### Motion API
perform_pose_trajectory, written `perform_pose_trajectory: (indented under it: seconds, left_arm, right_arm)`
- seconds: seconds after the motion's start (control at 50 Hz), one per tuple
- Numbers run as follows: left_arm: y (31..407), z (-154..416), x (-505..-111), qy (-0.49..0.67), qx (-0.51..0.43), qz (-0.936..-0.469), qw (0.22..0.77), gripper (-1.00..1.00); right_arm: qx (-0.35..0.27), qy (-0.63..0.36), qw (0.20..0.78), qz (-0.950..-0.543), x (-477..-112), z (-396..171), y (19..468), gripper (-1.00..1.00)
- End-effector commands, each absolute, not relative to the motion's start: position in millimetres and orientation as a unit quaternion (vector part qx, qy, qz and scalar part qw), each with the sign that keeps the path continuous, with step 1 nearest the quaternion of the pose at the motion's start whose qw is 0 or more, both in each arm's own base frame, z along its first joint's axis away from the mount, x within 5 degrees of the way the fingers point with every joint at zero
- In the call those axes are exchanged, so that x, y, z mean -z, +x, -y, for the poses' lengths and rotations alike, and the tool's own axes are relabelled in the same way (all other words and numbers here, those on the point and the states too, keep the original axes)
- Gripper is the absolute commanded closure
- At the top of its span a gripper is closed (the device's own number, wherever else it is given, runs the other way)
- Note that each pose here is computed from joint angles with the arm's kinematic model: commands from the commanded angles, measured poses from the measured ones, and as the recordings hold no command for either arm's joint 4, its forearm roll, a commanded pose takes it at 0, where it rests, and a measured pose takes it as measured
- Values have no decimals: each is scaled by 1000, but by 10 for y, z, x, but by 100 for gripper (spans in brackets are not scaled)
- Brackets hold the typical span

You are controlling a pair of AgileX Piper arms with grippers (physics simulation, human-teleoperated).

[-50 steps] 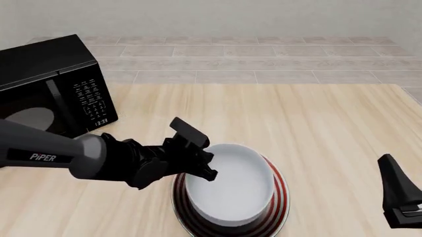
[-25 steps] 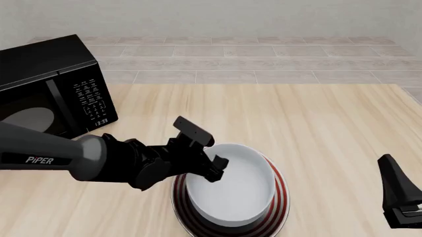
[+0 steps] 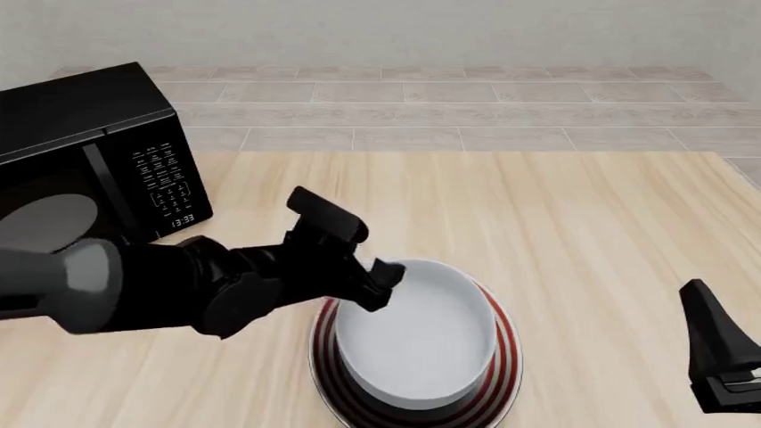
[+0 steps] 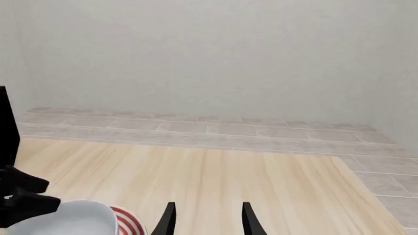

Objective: Pick up the white bowl and put it on the plate.

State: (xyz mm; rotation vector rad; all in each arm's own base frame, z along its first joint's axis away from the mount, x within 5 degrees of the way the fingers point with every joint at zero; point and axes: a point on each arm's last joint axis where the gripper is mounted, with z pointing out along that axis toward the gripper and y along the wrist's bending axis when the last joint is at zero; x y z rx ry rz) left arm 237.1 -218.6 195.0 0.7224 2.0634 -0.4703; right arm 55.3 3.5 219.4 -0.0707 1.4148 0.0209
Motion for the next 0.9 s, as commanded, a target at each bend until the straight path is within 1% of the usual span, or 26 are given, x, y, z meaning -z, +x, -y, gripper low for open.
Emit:
perform_pose_trajectory:
  seconds: [0.02,0.28,0.4,0.9]
  left_arm:
    - [2278,2044,-2174,283,194,-820,459,-100]
    - [2081,1817,-2557,264,206,-808,484,-100]
    - [2038,1681,-2674,251,203,-804,498,-100]
    - [1885,1228,-2989,189,193,-798,539,-100]
  right_arm:
    - [-9,-34,758,-651,-2191,-36,555,-100]
    - [-12,-36,758,-651,-2203,-39,556,-100]
    - [-12,-37,758,-652,-2191,-41,556,-100]
    - [-11,-47,757,-652,-2249,-51,585,-100]
